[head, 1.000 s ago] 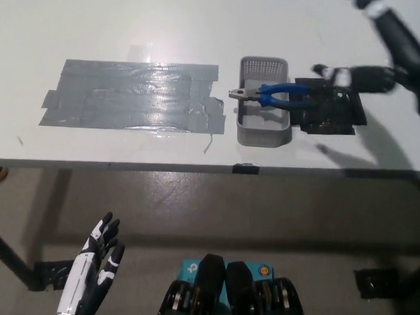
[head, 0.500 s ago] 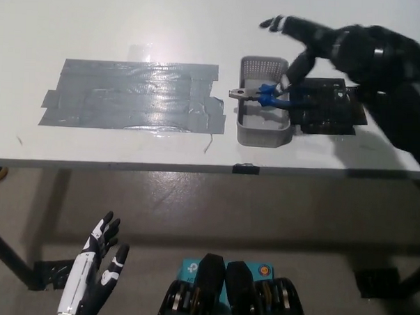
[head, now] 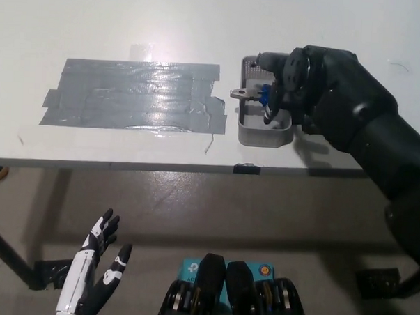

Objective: The robot picks the blue plier placed on top of the container and places it on the grey area of the table

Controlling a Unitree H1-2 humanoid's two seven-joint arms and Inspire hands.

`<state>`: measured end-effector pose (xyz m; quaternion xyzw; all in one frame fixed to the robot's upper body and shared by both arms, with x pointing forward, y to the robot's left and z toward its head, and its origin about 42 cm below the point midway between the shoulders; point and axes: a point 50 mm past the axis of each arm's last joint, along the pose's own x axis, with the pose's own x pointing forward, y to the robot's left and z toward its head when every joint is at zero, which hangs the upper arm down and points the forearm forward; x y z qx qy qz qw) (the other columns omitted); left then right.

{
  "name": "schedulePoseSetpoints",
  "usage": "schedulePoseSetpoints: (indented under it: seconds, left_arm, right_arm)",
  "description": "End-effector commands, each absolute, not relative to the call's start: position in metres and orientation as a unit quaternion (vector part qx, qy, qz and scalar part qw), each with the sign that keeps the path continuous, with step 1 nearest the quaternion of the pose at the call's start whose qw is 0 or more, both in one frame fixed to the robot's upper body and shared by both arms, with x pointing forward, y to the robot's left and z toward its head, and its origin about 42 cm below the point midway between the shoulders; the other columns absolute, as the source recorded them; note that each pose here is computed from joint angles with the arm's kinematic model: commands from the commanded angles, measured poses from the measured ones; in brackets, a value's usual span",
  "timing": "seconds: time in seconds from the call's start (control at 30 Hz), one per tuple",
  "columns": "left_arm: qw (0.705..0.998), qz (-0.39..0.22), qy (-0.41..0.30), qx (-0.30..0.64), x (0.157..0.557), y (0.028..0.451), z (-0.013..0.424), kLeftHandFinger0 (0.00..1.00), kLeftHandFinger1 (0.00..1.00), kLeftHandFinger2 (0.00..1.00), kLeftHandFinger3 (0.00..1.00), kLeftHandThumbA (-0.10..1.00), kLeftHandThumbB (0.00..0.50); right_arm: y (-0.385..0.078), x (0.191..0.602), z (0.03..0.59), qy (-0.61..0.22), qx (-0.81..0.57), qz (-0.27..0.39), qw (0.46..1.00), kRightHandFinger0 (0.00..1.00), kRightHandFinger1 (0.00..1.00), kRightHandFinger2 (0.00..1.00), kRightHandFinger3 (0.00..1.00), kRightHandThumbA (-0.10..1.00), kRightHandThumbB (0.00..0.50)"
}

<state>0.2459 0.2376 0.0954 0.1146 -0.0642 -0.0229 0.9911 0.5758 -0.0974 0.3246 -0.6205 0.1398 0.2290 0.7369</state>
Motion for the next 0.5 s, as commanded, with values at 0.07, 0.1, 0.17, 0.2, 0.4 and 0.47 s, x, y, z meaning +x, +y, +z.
schedulePoseSetpoints:
  seconds: [0.07,0.1,0.17,0.2,0.4,0.47]
  left_arm:
    - [0.987,-0.031,-0.107,0.118,0.251,0.237,0.109,1.0,1.0,1.0,1.0,0.83,0.121]
    - [0.987,-0.031,-0.107,0.118,0.251,0.238,0.109,1.0,1.0,1.0,1.0,0.84,0.122]
    - [0.987,-0.034,-0.109,0.116,0.25,0.237,0.109,1.0,1.0,1.0,1.0,0.84,0.129]
    - [0.986,-0.037,-0.111,0.119,0.251,0.236,0.109,1.0,1.0,1.0,1.0,0.85,0.122]
    - [0.985,-0.038,-0.114,0.12,0.253,0.234,0.109,1.0,1.0,1.0,1.0,0.89,0.138]
    - [0.985,-0.039,-0.114,0.12,0.253,0.235,0.11,1.0,1.0,1.0,1.0,0.89,0.134]
  right_arm:
    - [-0.082,0.581,0.361,0.078,-0.655,0.195,0.726,1.0,1.0,1.0,1.0,1.0,0.362]
    - [-0.082,0.582,0.359,0.078,-0.656,0.194,0.725,1.0,1.0,1.0,1.0,1.0,0.353]
    - [-0.084,0.581,0.356,0.078,-0.655,0.194,0.726,1.0,1.0,1.0,1.0,1.0,0.341]
    - [-0.086,0.582,0.354,0.079,-0.655,0.195,0.726,1.0,1.0,1.0,1.0,0.99,0.337]
    - [-0.096,0.581,0.331,0.095,-0.634,0.198,0.741,1.0,1.0,1.0,1.0,0.96,0.355]
    - [-0.096,0.58,0.325,0.093,-0.641,0.202,0.734,1.0,1.0,1.0,1.0,0.98,0.353]
